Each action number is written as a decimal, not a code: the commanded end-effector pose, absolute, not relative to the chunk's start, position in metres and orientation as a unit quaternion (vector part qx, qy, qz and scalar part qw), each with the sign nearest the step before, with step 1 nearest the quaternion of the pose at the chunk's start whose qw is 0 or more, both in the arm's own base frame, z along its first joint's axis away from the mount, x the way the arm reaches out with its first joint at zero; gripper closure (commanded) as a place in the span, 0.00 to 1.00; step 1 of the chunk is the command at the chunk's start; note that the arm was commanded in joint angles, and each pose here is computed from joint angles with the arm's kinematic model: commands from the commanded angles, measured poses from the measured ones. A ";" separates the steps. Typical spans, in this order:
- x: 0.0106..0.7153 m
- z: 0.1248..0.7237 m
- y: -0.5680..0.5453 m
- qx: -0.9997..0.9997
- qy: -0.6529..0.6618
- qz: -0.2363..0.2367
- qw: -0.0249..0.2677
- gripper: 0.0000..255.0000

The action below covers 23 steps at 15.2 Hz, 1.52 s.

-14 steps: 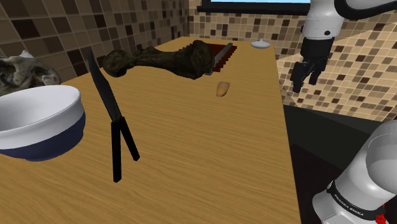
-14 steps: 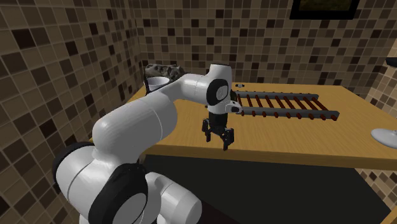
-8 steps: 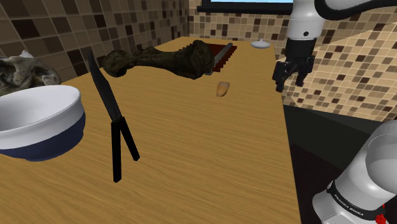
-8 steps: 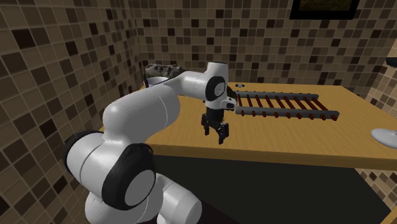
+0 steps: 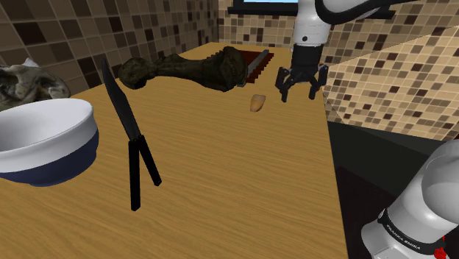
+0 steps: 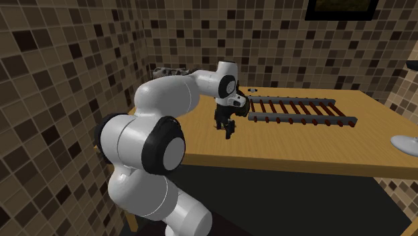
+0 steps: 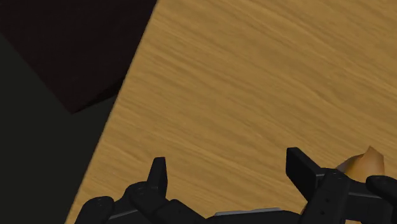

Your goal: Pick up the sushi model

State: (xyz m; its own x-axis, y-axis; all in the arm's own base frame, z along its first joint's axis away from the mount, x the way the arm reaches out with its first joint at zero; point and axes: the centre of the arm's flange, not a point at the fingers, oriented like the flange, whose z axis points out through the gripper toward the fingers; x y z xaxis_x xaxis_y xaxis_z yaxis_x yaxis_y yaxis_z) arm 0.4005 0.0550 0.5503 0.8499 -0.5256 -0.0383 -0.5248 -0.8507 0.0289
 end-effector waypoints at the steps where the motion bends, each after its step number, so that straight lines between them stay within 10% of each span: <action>1: 0.424 0.549 0.066 0.952 -0.305 -0.018 0.003 0.00; 18: 0.515 0.509 0.091 0.908 -0.418 -0.002 -0.014 0.00; 19: 0.515 0.508 0.091 0.908 -0.418 -0.002 -0.014 1.00; 23: 0.515 0.509 0.091 0.908 -0.418 -0.002 -0.014 1.00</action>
State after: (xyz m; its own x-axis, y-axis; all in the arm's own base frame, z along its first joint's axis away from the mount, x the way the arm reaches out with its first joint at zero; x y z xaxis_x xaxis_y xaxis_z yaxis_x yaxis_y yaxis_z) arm 0.5140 0.0891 0.5125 0.6481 -0.7614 -0.0114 -0.7614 -0.6478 -0.0248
